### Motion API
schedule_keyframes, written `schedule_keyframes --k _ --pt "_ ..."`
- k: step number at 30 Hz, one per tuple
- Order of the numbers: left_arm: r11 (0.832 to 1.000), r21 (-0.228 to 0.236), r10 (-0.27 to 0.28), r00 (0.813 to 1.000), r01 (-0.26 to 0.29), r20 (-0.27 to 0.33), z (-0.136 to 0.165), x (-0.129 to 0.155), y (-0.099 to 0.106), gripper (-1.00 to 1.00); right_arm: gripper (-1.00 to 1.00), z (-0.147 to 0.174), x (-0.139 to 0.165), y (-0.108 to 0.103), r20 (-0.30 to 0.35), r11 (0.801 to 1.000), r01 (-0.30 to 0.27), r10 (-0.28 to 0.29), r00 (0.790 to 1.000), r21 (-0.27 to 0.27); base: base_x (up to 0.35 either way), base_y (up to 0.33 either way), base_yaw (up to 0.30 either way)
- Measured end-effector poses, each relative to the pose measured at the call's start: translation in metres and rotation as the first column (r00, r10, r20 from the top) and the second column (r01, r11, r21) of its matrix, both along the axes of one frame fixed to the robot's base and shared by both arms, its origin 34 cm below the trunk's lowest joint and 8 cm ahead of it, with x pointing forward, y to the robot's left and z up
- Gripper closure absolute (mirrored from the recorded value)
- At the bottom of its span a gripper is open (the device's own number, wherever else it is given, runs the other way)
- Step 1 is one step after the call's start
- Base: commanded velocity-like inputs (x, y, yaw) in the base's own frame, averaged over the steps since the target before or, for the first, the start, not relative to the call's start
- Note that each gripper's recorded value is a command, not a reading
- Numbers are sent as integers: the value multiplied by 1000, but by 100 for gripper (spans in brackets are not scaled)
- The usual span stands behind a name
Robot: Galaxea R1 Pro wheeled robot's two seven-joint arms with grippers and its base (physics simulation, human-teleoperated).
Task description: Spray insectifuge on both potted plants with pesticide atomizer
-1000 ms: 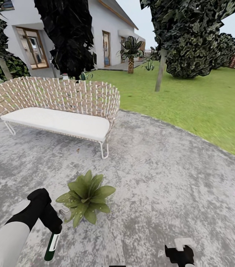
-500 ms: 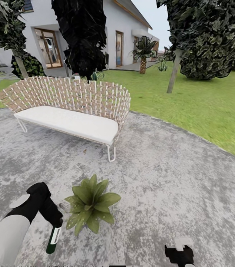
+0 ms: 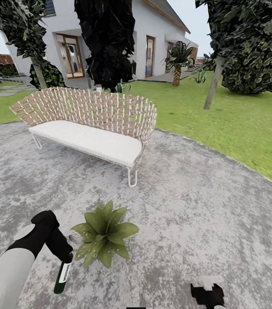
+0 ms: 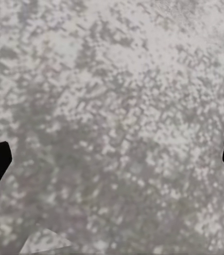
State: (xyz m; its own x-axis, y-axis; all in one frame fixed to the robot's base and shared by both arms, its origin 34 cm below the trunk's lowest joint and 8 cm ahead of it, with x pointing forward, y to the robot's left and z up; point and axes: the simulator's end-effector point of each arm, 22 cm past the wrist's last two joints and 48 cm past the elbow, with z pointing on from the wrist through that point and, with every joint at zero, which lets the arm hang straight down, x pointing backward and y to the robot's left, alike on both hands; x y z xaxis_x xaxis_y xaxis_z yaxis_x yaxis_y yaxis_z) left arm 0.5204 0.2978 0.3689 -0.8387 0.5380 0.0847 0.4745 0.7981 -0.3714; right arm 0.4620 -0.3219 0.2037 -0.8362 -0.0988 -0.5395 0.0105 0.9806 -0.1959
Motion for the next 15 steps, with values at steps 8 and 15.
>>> schedule_keyframes --k 8,15 --pt "1000 -1 1 1000 -1 -2 -1 -1 0 100 -100 0 0 0 0 1000 0 0 1000 1 -61 -271 211" --pt "1000 5 2 1000 -2 -8 -3 -5 3 100 -100 0 0 1 0 1000 0 0 1000 2 -55 -271 275"
